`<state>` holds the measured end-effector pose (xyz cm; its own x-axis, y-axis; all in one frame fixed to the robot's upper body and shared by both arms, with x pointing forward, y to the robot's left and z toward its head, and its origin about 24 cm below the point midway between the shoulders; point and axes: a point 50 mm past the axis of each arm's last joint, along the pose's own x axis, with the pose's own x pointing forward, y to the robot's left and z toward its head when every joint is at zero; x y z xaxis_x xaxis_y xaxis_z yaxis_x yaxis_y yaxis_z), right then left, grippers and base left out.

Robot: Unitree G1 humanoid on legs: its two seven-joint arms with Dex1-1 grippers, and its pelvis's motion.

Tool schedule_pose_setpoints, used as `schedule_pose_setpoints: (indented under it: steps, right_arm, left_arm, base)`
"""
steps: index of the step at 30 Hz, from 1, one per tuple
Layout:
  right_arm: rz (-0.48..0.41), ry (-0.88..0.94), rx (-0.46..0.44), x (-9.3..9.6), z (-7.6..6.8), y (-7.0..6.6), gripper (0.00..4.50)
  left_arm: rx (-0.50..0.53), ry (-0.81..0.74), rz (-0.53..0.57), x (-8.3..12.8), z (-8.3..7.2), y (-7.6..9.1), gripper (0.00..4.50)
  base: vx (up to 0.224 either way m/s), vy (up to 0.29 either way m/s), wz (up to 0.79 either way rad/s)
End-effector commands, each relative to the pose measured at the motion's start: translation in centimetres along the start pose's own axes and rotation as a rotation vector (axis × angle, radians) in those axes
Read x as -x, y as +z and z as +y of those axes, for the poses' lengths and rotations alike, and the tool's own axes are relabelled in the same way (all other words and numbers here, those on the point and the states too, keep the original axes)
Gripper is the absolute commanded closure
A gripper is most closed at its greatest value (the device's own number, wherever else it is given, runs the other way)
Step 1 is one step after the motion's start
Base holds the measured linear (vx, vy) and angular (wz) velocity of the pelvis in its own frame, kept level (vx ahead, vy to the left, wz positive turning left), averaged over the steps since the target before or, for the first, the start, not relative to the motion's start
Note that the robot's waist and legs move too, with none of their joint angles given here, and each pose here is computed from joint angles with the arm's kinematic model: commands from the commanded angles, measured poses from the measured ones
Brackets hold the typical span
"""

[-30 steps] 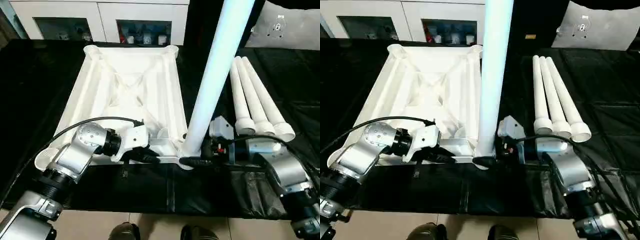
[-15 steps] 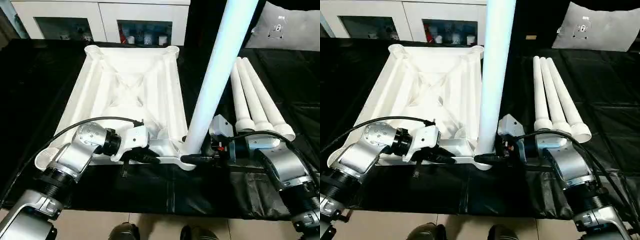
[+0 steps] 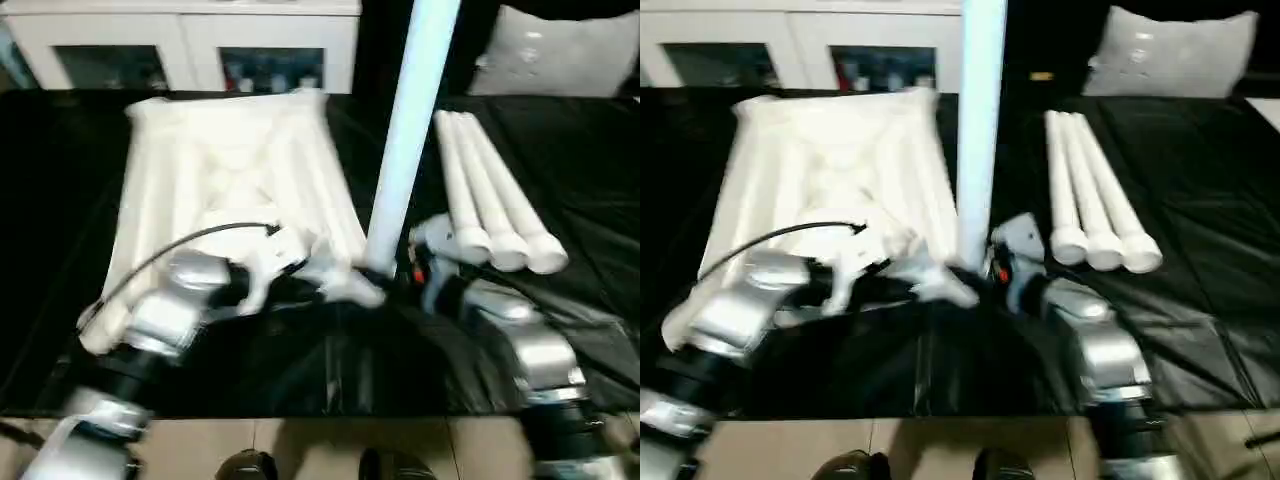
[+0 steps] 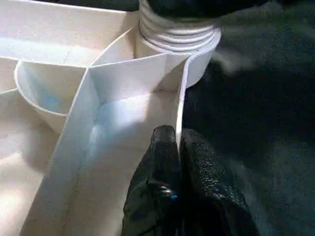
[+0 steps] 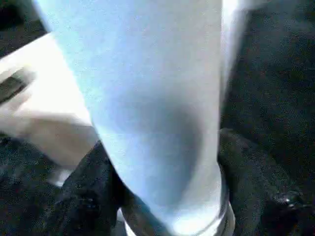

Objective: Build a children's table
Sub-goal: Rotate leg to tighten

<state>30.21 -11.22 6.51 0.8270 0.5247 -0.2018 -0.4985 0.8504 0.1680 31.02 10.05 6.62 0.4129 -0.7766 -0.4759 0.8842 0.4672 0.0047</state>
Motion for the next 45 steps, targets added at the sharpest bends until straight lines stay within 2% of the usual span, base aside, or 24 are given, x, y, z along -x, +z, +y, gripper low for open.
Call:
schedule_pose_setpoints:
  steps: [1,6,9,10,15,16,18,20,23,25,28,31,33,38,40,44,45]
  right_arm:
    - [0.128,0.145,-0.139,-2.4,6.0,-2.7,1.95]
    - [0.122,0.02,-0.189,-3.5,6.7,-2.4,1.96]
    - [0.098,-0.026,-0.229,-4.1,7.0,-1.8,1.96]
    - [0.097,-0.028,-0.228,-4.1,6.9,-1.8,1.41]
    - [0.064,-0.086,-0.191,-3.6,5.3,-1.8,1.07]
    - [0.059,-0.093,-0.185,-3.5,5.1,-1.7,0.82]
    - [0.033,-0.105,-0.161,-3.2,4.3,-1.5,0.78]
    - [0.005,-0.104,-0.125,-2.7,3.3,-1.1,0.42]
    - [-0.029,-0.08,-0.063,-1.2,1.3,-0.4,0.35]
    - [-0.033,-0.074,-0.05,-0.9,1.0,-0.3,0.11]
    - [-0.048,0.003,0.037,1.0,-0.3,0.2,0.11]
    - [-0.049,0.098,0.096,2.1,-0.7,0.6,0.11]
    - [-0.039,0.242,0.169,3.5,-1.2,1.2,0.11]
    - [-0.036,0.372,0.164,4.3,-1.6,2.2,0.11]
    - [-0.007,0.502,0.205,4.8,-1.9,2.8,0.11]
    - [0.01,0.548,0.23,4.8,-2.1,3.0,0.11]
    - [0.021,0.571,0.251,4.8,-2.4,3.1,0.25]
  left_arm:
    - [0.015,0.132,-0.112,-1.7,-0.7,3.3,4.5]
    - [0.052,0.239,-0.145,-2.7,-1.0,4.6,4.5]
    - [0.024,0.216,-0.116,-3.2,-1.9,4.5,4.5]
    - [0.023,0.215,-0.114,-3.2,-1.9,4.4,4.5]
    - [-0.014,0.164,-0.071,-2.3,-1.8,3.4,4.5]
    - [-0.019,0.158,-0.069,-2.1,-1.8,3.3,4.5]
    - [-0.027,0.126,-0.066,-1.8,-1.8,3.0,4.5]
    - [-0.043,0.087,-0.055,-1.3,-1.7,2.5,4.5]
    - [-0.073,0.042,-0.014,-0.2,-1.3,1.3,4.5]
    - [-0.077,0.038,-0.008,0.0,-1.1,1.1,4.5]
    - [-0.11,0.01,0.026,0.9,-0.5,0.2,4.5]
    - [-0.141,-0.027,0.039,1.5,-0.2,-0.2,4.5]
    - [-0.19,-0.102,0.045,2.2,-0.1,-0.4,4.5]
    - [-0.251,-0.16,0.05,2.4,0.0,-0.4,4.5]
    - [-0.297,-0.227,0.082,2.6,0.1,-0.6,4.5]
    - [-0.312,-0.257,0.092,2.7,0.2,-0.6,4.5]
    - [-0.318,-0.284,0.094,2.8,0.2,-0.6,4.5]
  base:
    - [-0.045,0.052,-0.09]
    - [-0.03,0.028,-0.02]
    - [0.0,0.0,0.0]
    - [0.0,0.0,0.0]
    - [0.044,0.015,-0.11]
    - [0.0,0.0,0.0]
    - [0.0,0.0,0.0]
    - [0.0,0.0,0.0]
    - [0.0,0.0,0.0]
    - [0.0,0.0,0.0]
    - [0.045,-0.032,0.05]
    - [0.076,-0.048,0.07]
    - [0.066,-0.038,0.01]
    - [0.0,0.0,0.0]
    - [0.0,0.0,0.0]
    - [0.0,0.0,0.0]
    - [0.0,0.0,0.0]
